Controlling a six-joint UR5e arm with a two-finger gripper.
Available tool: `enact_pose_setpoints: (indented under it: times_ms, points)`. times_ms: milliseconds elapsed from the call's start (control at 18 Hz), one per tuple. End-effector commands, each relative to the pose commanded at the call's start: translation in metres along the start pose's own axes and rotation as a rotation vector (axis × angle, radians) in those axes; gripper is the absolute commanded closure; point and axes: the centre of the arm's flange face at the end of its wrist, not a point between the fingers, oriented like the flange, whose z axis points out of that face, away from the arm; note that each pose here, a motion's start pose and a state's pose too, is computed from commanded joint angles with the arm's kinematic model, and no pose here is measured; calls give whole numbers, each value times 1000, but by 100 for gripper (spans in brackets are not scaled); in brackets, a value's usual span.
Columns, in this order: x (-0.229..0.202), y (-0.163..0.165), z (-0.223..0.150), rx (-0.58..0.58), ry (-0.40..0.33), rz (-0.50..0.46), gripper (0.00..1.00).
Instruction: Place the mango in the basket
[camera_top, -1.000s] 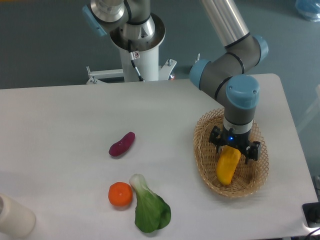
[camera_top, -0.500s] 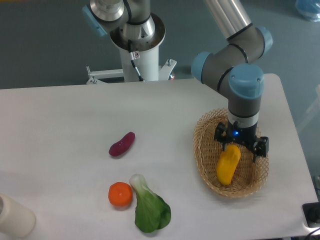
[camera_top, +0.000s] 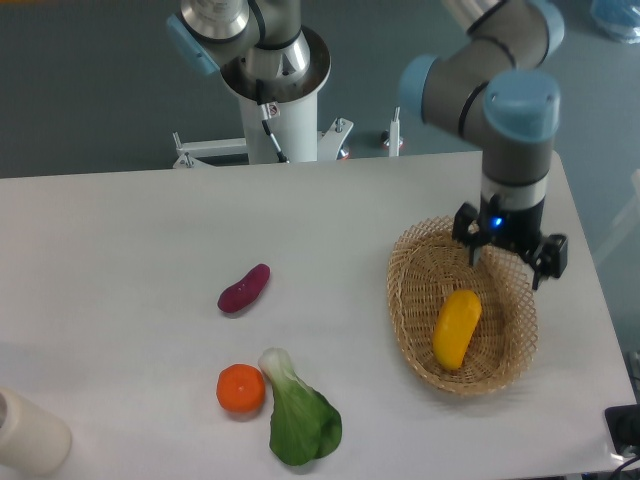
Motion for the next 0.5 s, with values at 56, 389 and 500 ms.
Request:
enact_pose_setpoints:
  times_ms: [56,389,500]
  points:
    - [-1,4,-1,-3,7,3,0]
    - [0,59,-26,-4,51,77,0]
    - [-1,73,-29,4,61,95,0]
